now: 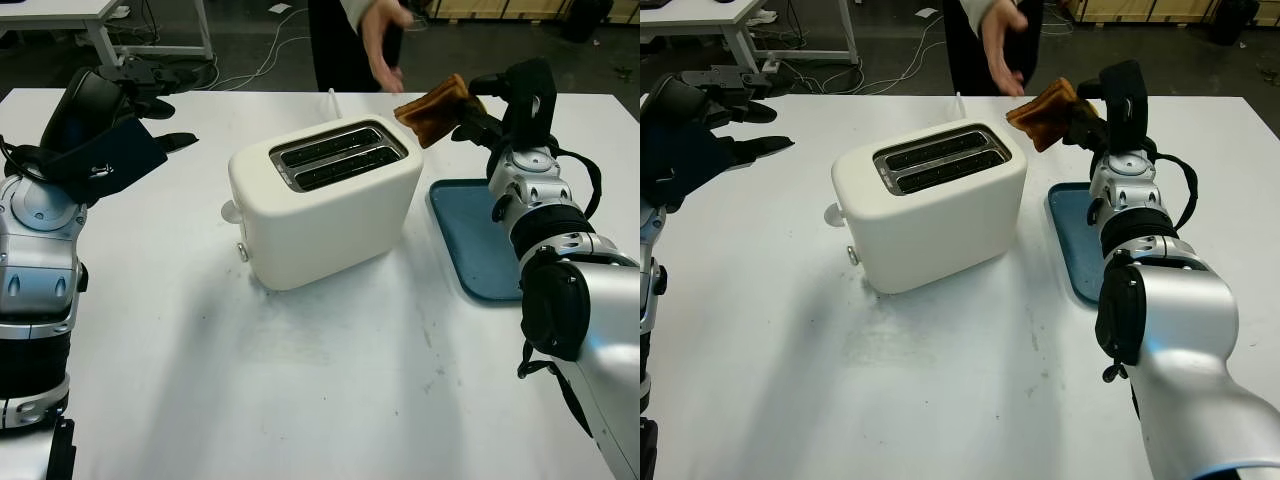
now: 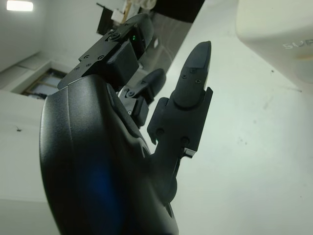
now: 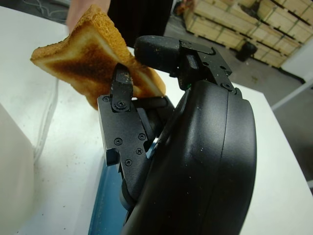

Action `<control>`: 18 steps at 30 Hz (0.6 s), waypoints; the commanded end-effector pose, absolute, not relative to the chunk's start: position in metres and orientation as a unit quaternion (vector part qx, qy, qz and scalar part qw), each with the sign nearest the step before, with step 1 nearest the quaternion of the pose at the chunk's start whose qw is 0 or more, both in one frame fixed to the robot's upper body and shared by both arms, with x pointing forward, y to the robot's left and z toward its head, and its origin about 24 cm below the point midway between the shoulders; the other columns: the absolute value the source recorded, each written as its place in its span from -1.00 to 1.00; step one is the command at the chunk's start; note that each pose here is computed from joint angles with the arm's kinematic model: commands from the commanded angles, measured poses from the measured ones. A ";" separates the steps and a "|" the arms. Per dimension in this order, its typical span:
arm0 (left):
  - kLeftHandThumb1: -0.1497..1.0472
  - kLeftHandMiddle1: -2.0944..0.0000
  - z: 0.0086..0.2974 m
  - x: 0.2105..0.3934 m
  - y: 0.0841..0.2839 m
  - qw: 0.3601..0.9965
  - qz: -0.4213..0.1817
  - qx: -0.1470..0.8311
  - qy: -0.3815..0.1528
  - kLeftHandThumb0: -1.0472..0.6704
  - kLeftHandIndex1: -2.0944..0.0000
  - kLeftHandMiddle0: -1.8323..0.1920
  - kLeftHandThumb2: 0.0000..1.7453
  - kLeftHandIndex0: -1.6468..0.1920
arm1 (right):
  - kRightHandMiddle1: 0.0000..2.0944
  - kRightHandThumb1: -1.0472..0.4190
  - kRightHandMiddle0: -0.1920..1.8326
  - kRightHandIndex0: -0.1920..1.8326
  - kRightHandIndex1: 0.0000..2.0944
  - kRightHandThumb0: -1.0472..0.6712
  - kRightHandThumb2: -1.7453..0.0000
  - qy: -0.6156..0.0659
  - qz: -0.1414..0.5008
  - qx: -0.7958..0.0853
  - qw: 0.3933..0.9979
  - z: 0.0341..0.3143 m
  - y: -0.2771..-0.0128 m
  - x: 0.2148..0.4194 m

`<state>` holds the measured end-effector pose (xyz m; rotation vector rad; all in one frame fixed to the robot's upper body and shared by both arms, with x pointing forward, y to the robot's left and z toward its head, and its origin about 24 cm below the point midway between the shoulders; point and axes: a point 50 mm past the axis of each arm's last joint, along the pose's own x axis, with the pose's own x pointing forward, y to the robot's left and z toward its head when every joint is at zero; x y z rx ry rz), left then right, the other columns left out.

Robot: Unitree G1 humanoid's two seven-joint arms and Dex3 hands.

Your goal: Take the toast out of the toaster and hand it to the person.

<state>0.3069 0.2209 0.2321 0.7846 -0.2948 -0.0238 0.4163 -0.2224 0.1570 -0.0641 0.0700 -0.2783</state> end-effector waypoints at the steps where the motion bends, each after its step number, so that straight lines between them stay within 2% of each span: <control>1: 0.68 0.39 0.232 0.307 0.220 0.912 -0.015 0.382 -0.146 -0.16 0.99 0.34 -1.00 0.03 | 0.67 -0.83 -0.53 -0.12 0.67 0.11 0.58 0.022 -0.141 -0.025 0.989 0.162 -0.220 0.418; 11: 0.68 0.38 0.232 0.306 0.220 0.912 -0.013 0.382 -0.146 -0.15 0.99 0.35 -1.00 0.03 | 0.66 -0.83 -0.60 -0.17 0.67 0.11 0.59 0.028 -0.152 -0.027 0.988 0.164 -0.220 0.418; 18: 0.67 0.39 0.232 0.306 0.220 0.915 -0.014 0.377 -0.145 -0.12 1.00 0.36 -1.00 0.03 | 0.67 -0.83 -0.51 -0.12 0.67 0.11 0.59 0.026 -0.145 -0.023 0.989 0.164 -0.220 0.418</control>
